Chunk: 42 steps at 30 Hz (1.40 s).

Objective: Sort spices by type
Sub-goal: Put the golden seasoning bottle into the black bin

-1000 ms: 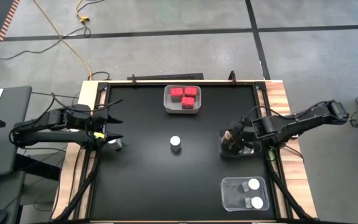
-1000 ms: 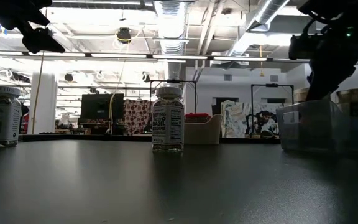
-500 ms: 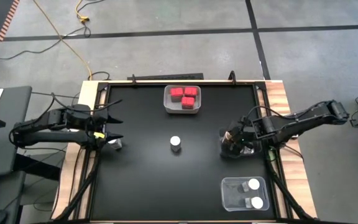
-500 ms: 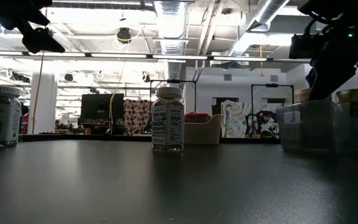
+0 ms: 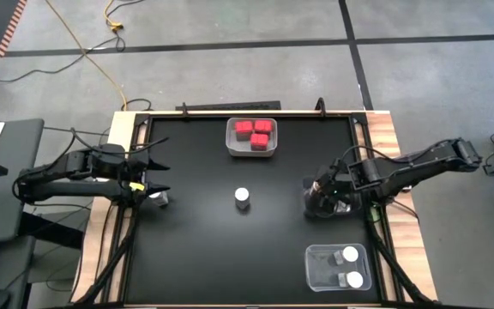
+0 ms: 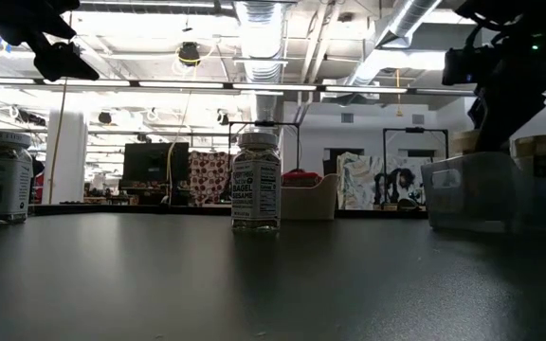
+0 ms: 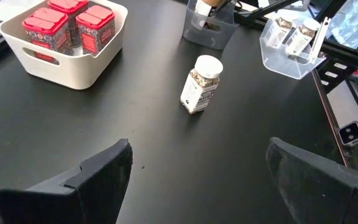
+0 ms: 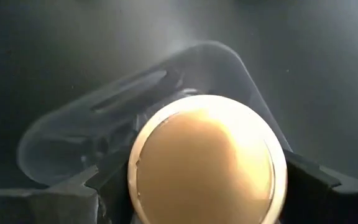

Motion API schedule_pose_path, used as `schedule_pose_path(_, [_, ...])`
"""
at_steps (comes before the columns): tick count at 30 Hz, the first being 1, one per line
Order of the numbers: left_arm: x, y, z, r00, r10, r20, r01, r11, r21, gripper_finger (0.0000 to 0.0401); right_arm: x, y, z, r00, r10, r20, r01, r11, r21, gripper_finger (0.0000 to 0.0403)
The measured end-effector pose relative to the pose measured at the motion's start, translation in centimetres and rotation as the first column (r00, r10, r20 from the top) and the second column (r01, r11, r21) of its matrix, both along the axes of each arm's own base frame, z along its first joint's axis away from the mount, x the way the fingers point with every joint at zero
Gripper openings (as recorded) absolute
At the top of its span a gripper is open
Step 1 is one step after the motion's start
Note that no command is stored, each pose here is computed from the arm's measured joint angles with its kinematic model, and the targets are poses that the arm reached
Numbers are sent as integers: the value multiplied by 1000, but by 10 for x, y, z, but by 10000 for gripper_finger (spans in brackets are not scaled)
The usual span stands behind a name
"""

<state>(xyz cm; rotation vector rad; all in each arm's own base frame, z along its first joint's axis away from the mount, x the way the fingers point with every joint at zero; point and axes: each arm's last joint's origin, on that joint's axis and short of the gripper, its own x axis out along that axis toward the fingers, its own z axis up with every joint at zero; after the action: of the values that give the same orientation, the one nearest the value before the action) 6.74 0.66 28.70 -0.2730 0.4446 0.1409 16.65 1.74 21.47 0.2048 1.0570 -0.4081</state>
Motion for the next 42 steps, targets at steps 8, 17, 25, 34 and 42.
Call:
schedule_pose_path(8, [0,0,0,1000,0,0,0,1000,1,355,6,1,3,998,-3,67,3,1000,12,322])
schedule_pose_path(17, [0,0,0,1000,0,0,0,1000,1,355,3,0,2,999,2,37,-2,1000,4,322])
schedule_pose_path(25, [0,0,0,1000,0,0,0,1000,1,355,2,1,1,999,-23,34,23,1000,16,322])
schedule_pose_path(34, [0,0,0,1000,0,0,0,1000,0,355,0,1,-6,999,-24,20,24,1000,16,329])
schedule_pose_path(42, [0,0,0,1000,1,0,-1,1000,-1,355,1,0,-6,999,-24,21,23,1000,16,382])
